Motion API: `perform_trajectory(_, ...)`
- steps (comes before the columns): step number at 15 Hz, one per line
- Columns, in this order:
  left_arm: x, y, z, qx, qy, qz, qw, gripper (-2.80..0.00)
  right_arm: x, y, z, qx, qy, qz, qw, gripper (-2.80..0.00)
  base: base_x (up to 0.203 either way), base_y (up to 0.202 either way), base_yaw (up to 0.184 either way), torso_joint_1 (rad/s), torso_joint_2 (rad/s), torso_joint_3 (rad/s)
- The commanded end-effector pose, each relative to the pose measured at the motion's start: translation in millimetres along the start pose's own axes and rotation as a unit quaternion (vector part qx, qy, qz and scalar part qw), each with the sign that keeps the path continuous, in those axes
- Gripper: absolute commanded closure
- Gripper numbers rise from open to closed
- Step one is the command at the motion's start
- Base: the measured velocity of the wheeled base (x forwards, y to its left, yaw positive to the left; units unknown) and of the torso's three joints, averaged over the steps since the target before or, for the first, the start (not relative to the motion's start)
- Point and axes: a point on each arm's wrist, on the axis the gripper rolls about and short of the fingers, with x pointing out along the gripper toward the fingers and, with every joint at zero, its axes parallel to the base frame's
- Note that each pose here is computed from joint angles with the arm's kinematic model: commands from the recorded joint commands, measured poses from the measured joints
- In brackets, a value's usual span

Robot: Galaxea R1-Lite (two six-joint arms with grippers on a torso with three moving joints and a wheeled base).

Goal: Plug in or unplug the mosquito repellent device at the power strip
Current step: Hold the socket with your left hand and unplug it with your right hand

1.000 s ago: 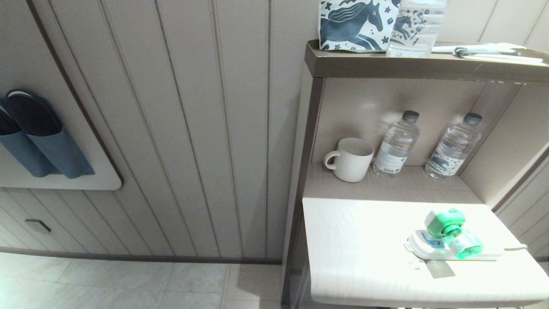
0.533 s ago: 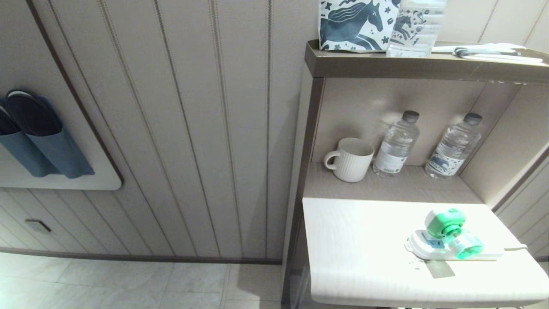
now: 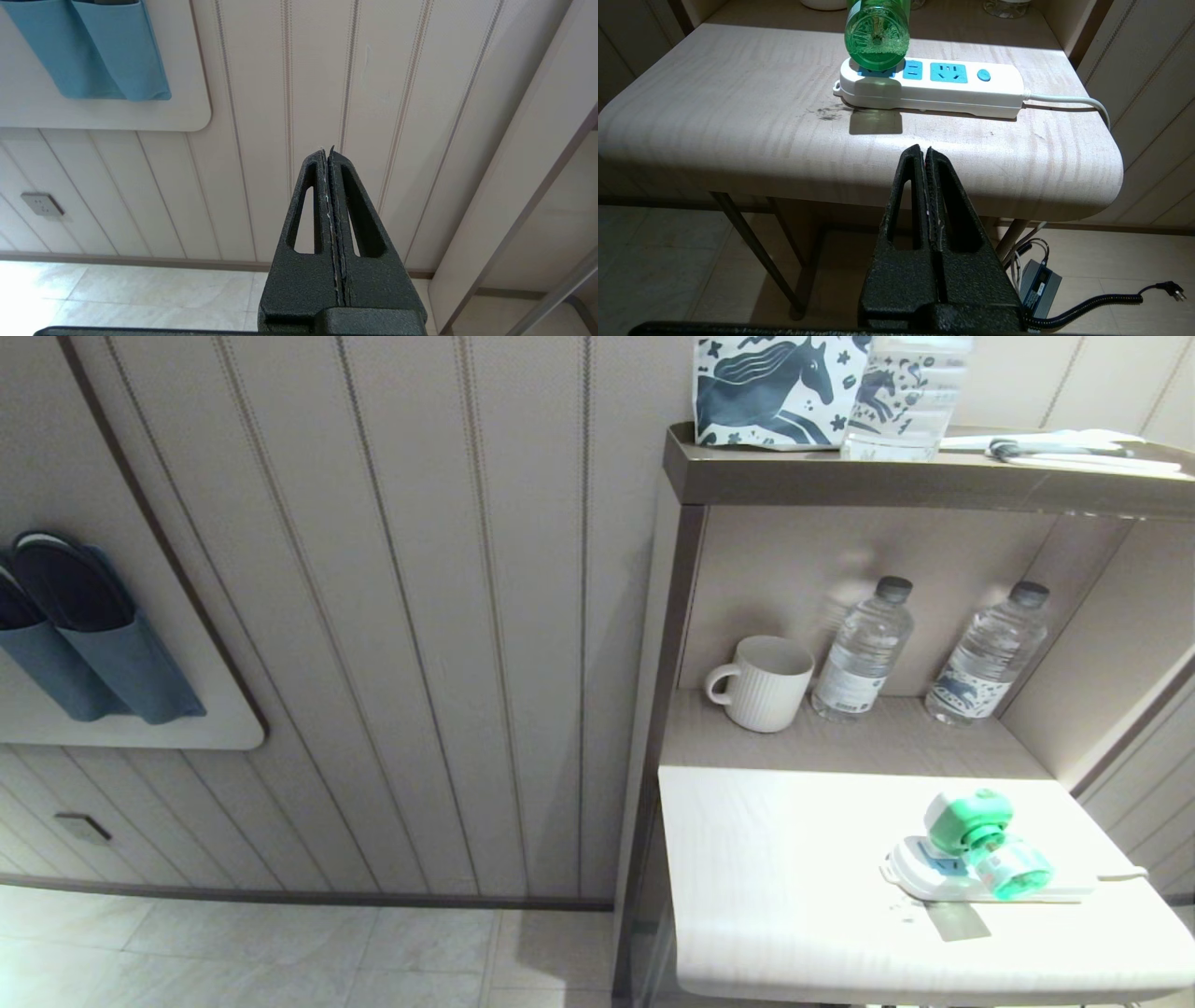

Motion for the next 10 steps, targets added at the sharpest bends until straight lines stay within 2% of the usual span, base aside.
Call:
perform_trajectory(1, 0.0, 0.0, 0.2, 0.000, -0.001, 0.000, 1.0000, 0.00, 0.1, 0.0, 0.0, 0.000, 0.001, 0.000, 1.000, 0.00, 0.000, 0.000, 0.000, 0.000, 0.00, 0.000)
perform_trajectory(10, 0.0, 0.0, 0.2, 0.000, -0.001, 0.000, 1.0000, 0.00, 0.1, -0.1, 0.0, 0.000, 0.001, -0.001, 1.000, 0.00, 0.000, 0.000, 0.000, 0.000, 0.00, 0.000)
